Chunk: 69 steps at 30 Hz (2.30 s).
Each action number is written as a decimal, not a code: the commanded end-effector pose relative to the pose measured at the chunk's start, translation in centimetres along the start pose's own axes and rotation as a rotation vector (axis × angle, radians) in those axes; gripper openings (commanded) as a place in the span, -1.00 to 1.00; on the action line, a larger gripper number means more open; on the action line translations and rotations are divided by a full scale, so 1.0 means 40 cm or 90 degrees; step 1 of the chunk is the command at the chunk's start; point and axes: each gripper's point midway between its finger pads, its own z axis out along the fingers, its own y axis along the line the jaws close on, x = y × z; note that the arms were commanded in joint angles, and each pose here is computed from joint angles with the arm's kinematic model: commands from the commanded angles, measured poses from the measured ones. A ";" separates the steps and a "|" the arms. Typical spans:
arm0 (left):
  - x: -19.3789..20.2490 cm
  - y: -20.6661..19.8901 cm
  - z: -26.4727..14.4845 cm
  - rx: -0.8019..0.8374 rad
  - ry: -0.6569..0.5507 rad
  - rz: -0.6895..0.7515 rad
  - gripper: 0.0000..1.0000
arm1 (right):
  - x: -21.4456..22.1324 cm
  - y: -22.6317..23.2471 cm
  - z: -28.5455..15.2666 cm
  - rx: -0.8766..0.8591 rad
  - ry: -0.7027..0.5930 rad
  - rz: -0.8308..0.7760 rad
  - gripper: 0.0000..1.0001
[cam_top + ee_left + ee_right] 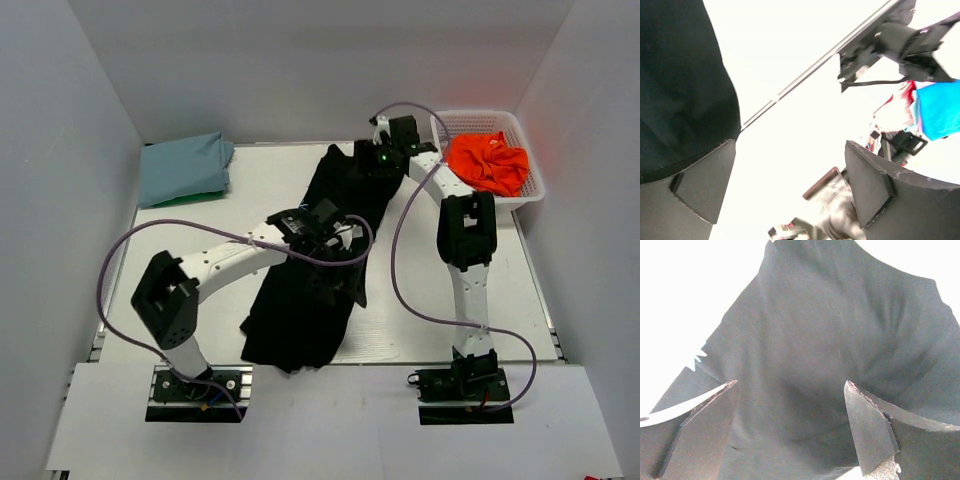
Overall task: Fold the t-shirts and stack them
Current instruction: Rotate the tshirt 90 degrees, then grab the bottom of the folded rectangular tshirt with both arms
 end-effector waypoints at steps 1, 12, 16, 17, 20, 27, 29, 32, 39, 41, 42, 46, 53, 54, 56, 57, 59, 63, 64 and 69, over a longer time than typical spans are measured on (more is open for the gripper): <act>0.035 0.020 -0.030 -0.017 -0.008 0.023 1.00 | -0.256 0.138 -0.143 -0.015 -0.158 -0.098 0.80; 0.008 0.291 -0.290 -0.320 -0.454 -0.152 1.00 | 0.161 0.322 -0.195 0.065 0.029 0.024 0.80; 0.030 0.352 -0.289 -0.372 -0.467 -0.157 1.00 | 0.324 0.345 -0.206 0.088 0.071 0.064 0.80; 0.029 0.356 -0.284 -0.376 -0.463 -0.158 1.00 | 0.351 0.350 -0.205 0.087 0.086 0.066 0.80; 0.018 0.366 -0.279 -0.388 -0.463 -0.158 1.00 | 0.415 0.378 -0.165 0.053 0.126 0.043 0.80; -0.020 0.347 -0.247 -0.374 -0.443 -0.119 1.00 | 0.418 0.207 -0.102 0.219 0.144 0.121 0.80; -0.026 0.360 -0.220 -0.374 -0.413 -0.125 1.00 | 0.421 0.152 -0.078 0.239 0.155 0.150 0.80; -0.042 0.385 -0.181 -0.387 -0.372 -0.129 1.00 | 0.339 0.074 -0.040 0.237 0.128 0.171 0.80; -0.090 0.375 -0.138 -0.333 -0.347 -0.128 1.00 | 0.098 0.092 -0.061 0.102 0.066 0.090 0.80; -0.088 0.362 -0.111 -0.297 -0.336 -0.117 1.00 | 0.079 0.187 -0.106 0.031 0.049 0.050 0.80; -0.086 0.357 -0.102 -0.282 -0.330 -0.115 1.00 | 0.122 0.189 -0.113 0.024 0.067 0.057 0.80; -0.085 0.353 -0.064 -0.254 -0.311 -0.112 1.00 | 0.156 0.290 -0.253 -0.025 0.013 0.064 0.80; -0.054 0.398 0.021 -0.250 -0.266 -0.109 1.00 | 0.460 0.277 -0.408 0.023 0.055 0.199 0.80; -0.045 0.402 0.038 -0.256 -0.252 -0.106 1.00 | 0.536 0.273 -0.412 0.029 0.094 0.233 0.80; -0.036 0.410 0.054 -0.261 -0.242 -0.104 0.90 | 0.593 0.301 -0.445 0.005 0.118 0.265 0.80; -0.033 0.416 0.060 -0.264 -0.236 -0.106 0.77 | 0.637 0.302 -0.451 0.006 0.140 0.279 0.80; -0.015 0.424 0.085 -0.264 -0.214 -0.113 0.56 | 0.671 0.320 -0.472 -0.006 0.143 0.302 0.80; 0.038 0.419 0.133 -0.234 -0.167 -0.110 0.34 | 0.743 0.321 -0.484 0.001 0.165 0.333 0.80; 0.060 0.432 0.143 -0.236 -0.148 -0.116 0.30 | 0.763 0.319 -0.484 0.005 0.175 0.344 0.78; 0.127 0.432 0.179 -0.240 -0.098 -0.120 0.02 | 0.832 0.324 -0.470 -0.007 0.195 0.371 0.53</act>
